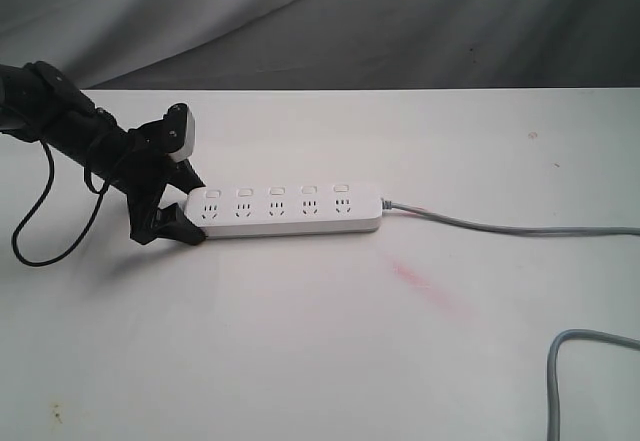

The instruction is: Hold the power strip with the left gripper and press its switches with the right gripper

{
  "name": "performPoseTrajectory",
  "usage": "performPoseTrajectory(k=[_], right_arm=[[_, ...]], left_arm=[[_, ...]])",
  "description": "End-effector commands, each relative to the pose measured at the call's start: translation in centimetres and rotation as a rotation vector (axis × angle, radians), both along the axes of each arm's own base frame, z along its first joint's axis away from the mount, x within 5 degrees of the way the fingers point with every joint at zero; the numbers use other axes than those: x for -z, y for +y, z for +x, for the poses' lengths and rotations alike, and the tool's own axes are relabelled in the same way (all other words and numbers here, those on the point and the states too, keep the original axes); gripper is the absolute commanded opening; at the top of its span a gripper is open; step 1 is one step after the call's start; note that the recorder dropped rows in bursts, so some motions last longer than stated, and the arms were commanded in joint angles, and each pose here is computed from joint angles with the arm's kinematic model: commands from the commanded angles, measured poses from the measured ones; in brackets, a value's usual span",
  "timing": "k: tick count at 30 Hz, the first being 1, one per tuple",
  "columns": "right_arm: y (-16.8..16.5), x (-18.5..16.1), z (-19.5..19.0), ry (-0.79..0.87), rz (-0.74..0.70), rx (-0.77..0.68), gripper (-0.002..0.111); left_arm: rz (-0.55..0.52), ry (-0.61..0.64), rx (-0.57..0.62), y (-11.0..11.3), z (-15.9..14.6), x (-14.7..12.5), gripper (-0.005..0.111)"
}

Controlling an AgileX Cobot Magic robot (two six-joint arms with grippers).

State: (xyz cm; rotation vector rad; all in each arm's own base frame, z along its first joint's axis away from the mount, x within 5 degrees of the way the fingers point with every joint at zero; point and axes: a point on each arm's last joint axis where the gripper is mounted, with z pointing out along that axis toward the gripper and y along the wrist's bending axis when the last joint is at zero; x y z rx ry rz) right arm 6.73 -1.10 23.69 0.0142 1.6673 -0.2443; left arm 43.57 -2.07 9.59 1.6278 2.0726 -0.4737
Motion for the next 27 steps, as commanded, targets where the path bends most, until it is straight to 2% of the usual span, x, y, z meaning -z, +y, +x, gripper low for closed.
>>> performPoseTrajectory(k=[1,6,27], right_arm=[[-0.2,1.4,0.1,-0.013,0.021,0.023,0.0],[-0.1,3.6,-0.6,-0.013,0.038,0.023,0.0],[0.1,3.6,-1.2,-0.048,0.031,0.019,0.0]], left_arm=[[0.002,-0.012,-0.012,0.1,0.2,-0.2,0.053],[0.002,-0.012,-0.012,0.1,0.2,-0.2,0.053],[0.002,-0.012,-0.012,0.1,0.2,-0.2,0.053]])
